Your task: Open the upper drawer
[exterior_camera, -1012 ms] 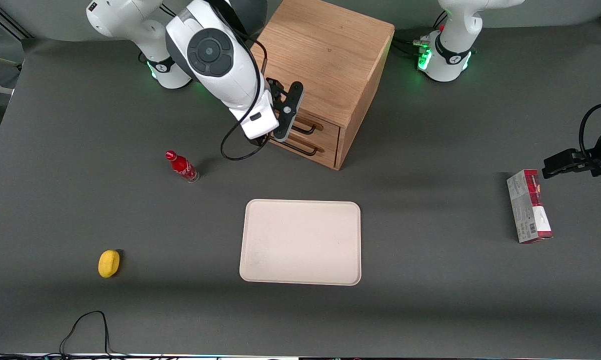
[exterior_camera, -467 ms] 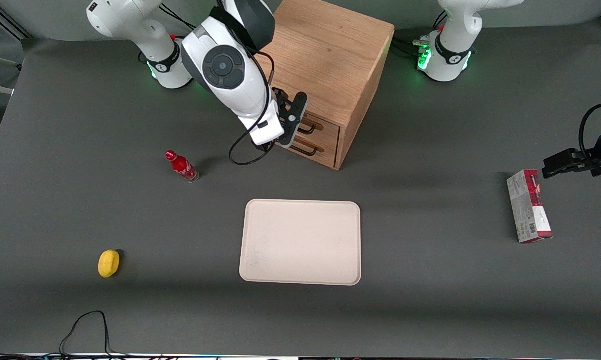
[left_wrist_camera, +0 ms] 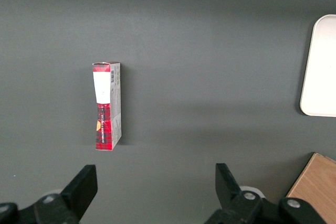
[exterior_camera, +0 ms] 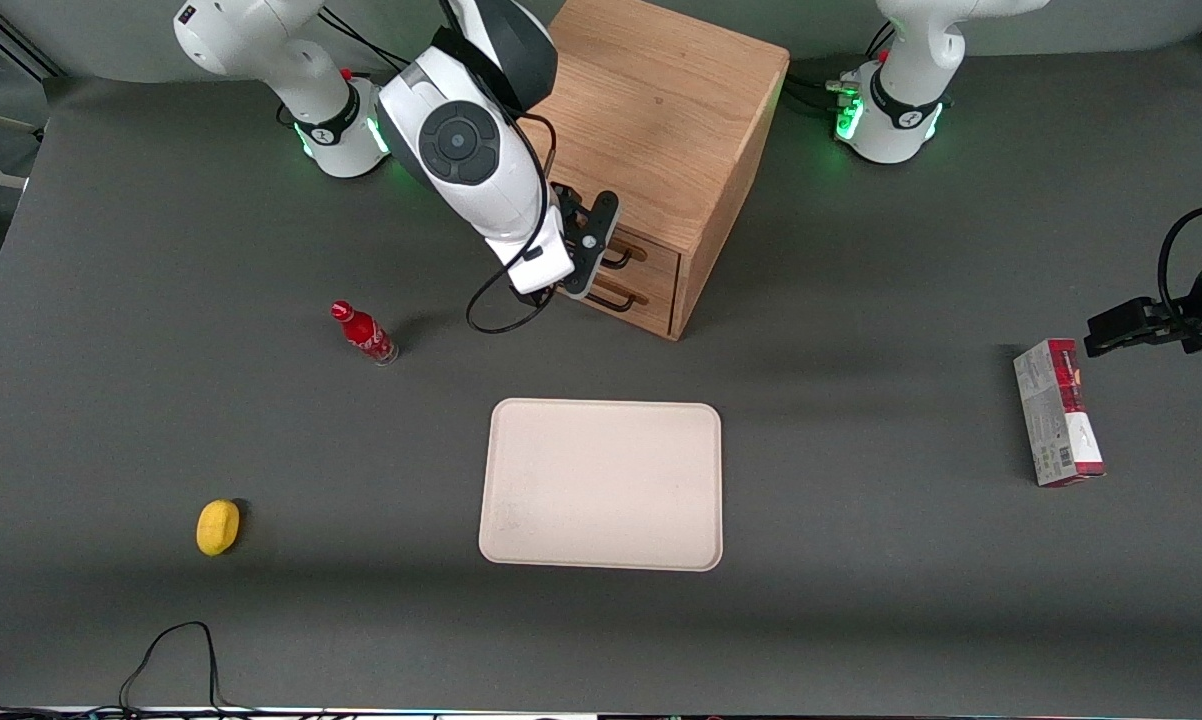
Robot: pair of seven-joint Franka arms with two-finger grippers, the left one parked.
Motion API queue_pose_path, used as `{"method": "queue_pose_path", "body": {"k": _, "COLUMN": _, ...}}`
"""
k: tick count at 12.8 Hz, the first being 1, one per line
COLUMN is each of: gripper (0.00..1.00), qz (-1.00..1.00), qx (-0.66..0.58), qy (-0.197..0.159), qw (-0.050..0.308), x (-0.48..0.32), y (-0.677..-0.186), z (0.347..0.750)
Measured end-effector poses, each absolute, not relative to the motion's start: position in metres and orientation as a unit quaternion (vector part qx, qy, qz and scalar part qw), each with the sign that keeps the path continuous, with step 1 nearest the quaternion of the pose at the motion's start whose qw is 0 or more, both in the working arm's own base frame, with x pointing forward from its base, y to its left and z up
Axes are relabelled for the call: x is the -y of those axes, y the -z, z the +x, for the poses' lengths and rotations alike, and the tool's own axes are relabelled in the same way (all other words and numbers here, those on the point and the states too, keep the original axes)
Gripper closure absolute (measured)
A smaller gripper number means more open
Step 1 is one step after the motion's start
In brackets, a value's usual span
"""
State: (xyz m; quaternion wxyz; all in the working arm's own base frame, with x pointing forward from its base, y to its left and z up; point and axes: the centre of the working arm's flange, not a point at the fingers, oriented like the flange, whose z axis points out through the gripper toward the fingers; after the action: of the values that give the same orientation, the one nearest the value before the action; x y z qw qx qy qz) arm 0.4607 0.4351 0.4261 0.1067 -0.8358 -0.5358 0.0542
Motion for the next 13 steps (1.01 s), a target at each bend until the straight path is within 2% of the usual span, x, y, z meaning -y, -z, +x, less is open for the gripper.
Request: {"method": "queue_pose_path", "body": {"k": 13, "gripper": 0.0, "qz": -0.845, "qx": 0.522, "qy": -0.05, "qw": 0.1, "x": -0.426, "y": -0.404, "z": 0.472}}
